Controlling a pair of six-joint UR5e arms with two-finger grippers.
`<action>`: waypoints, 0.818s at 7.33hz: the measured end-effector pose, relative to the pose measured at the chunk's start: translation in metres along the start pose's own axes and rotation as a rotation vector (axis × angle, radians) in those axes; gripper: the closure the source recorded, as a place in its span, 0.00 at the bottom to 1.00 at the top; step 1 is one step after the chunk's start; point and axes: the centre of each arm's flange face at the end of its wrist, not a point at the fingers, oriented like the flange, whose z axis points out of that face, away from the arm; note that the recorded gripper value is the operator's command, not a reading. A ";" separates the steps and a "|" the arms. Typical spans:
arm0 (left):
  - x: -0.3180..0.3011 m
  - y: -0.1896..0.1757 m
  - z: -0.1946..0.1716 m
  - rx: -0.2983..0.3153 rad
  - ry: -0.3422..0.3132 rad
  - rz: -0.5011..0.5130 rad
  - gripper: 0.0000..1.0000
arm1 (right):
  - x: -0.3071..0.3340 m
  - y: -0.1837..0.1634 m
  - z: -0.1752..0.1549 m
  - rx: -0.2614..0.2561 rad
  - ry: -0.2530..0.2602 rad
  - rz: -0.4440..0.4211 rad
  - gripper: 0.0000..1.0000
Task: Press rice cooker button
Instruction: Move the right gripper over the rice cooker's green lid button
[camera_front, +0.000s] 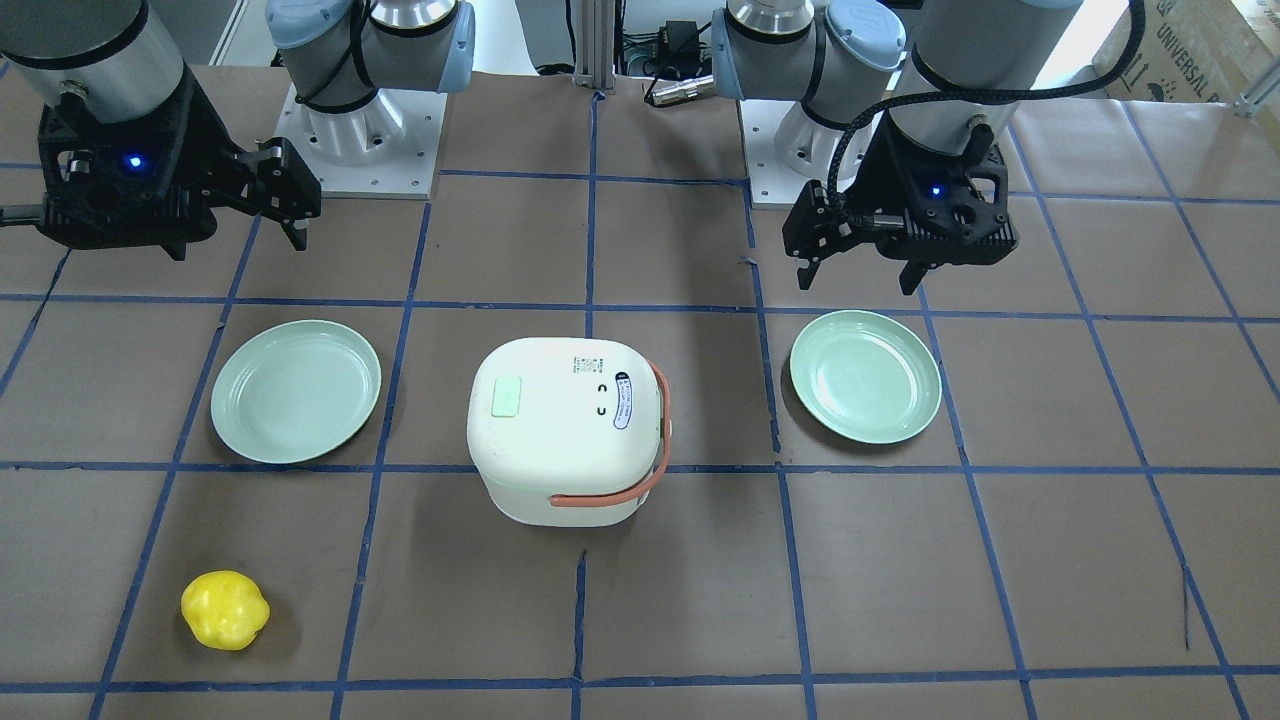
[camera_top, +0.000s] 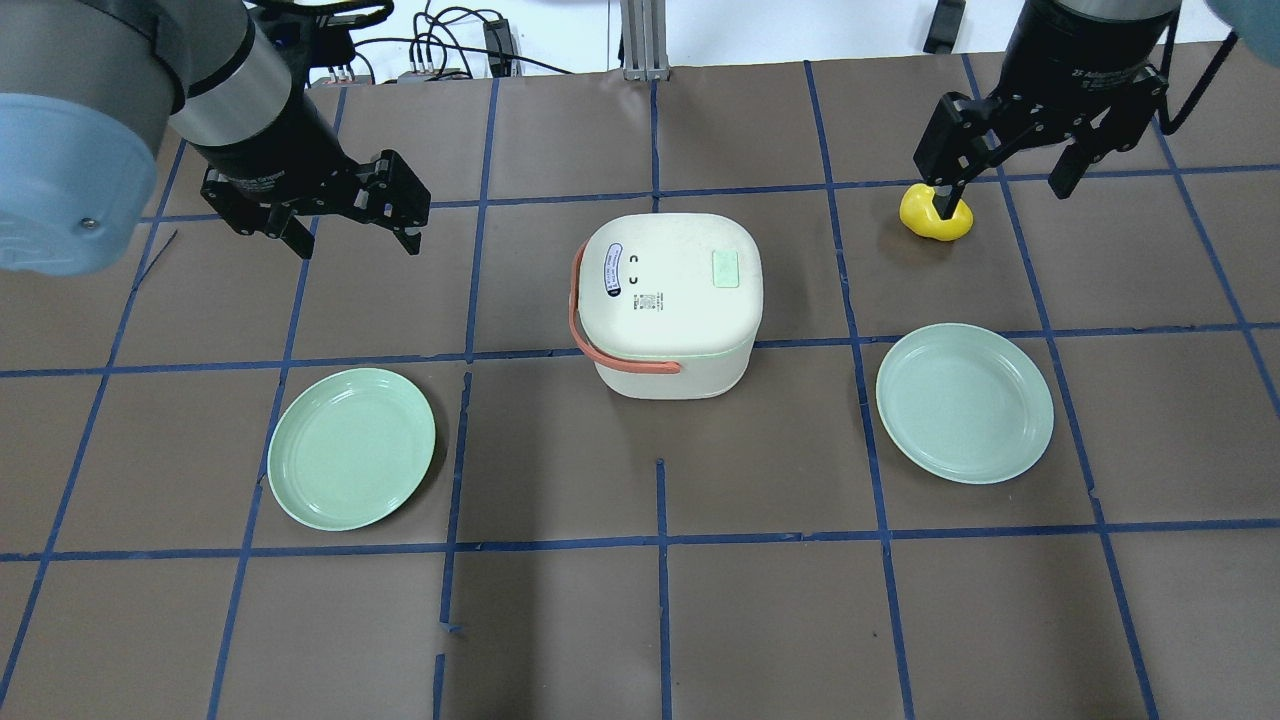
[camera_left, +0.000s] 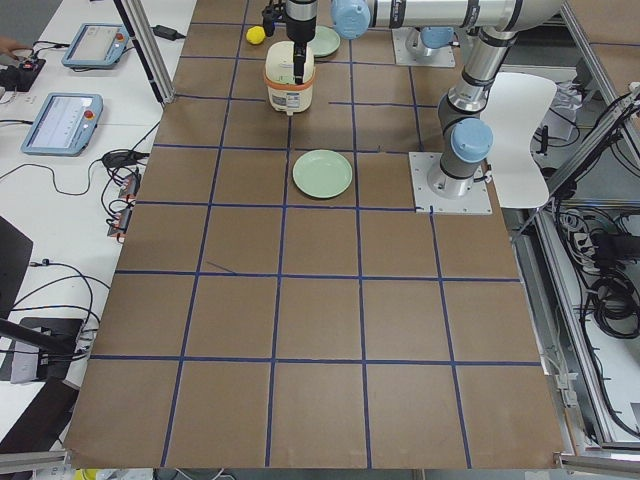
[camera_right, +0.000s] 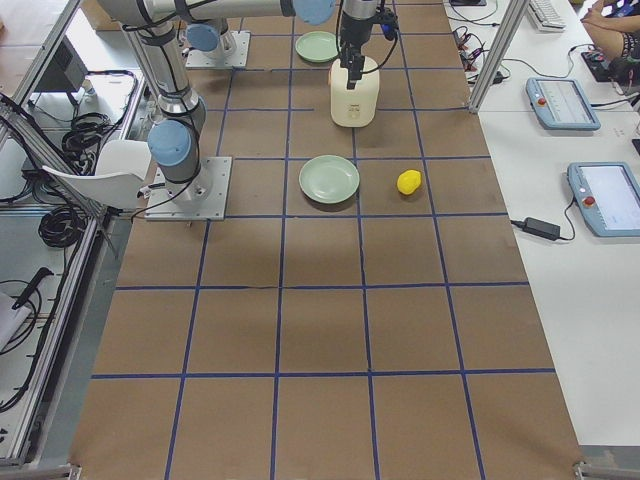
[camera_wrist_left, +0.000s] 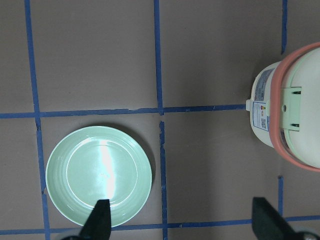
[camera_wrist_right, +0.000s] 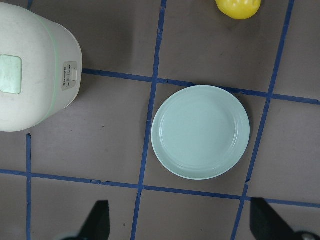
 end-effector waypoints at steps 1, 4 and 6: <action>0.000 0.000 0.000 0.000 0.000 0.000 0.00 | -0.001 -0.002 -0.002 0.013 0.002 0.000 0.00; -0.001 0.000 0.000 0.000 0.000 -0.001 0.00 | -0.046 -0.010 -0.004 0.063 0.010 0.033 0.03; 0.000 0.000 0.000 0.000 0.001 -0.001 0.00 | -0.105 -0.033 0.011 0.091 0.004 0.034 0.60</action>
